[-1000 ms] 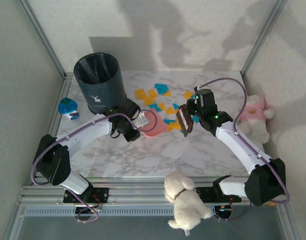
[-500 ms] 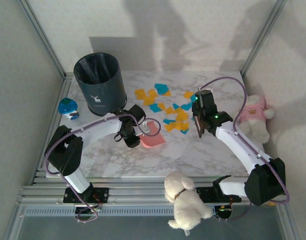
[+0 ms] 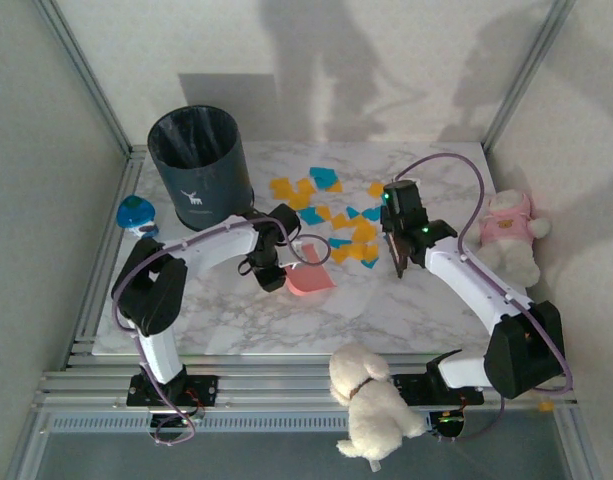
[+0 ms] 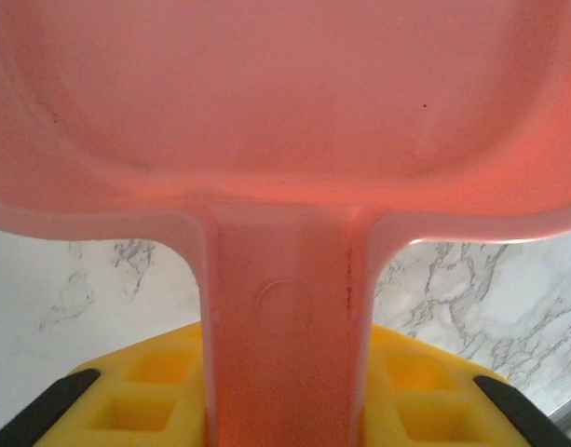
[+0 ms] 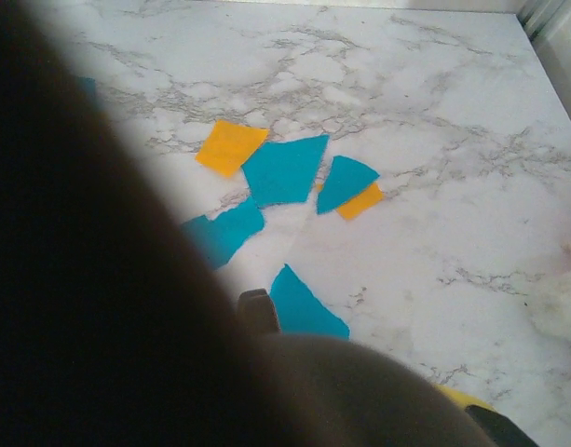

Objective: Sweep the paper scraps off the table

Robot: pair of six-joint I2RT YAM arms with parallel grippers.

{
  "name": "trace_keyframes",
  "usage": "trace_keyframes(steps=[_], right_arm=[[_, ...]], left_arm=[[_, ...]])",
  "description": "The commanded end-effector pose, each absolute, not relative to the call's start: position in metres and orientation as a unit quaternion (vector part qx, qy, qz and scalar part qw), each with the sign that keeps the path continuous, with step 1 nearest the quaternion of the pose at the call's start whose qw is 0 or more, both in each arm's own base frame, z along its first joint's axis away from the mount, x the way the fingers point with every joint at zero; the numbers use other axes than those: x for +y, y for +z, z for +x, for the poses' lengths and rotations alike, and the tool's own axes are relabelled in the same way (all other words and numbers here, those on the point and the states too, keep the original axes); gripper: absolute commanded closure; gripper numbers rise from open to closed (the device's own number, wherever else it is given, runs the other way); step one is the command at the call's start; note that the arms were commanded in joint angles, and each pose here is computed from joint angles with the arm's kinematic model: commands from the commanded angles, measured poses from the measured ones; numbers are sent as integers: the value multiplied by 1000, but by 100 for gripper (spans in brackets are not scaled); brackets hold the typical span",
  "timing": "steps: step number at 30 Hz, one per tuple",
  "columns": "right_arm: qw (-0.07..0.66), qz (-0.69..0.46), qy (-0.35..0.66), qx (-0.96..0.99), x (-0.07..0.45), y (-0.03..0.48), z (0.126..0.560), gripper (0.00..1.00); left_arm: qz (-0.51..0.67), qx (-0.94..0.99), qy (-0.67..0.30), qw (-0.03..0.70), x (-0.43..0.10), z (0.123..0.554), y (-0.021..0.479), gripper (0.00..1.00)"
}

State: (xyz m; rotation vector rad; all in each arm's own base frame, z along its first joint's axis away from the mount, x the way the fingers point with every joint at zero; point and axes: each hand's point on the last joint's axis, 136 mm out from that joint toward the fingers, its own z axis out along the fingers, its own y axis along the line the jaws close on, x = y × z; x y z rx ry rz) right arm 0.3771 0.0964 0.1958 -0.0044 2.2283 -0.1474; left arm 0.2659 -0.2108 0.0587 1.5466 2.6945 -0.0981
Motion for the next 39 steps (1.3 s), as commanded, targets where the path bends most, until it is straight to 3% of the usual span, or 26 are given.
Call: trace_keyframes(steps=[1, 39], right_arm=[[451, 2, -43, 891, 106, 206, 385, 100], [413, -146, 97, 894, 189, 198, 359, 100]], left_arm=[[511, 859, -28, 7, -212, 267, 63, 100], [511, 859, -31, -9, -226, 285, 48, 100]])
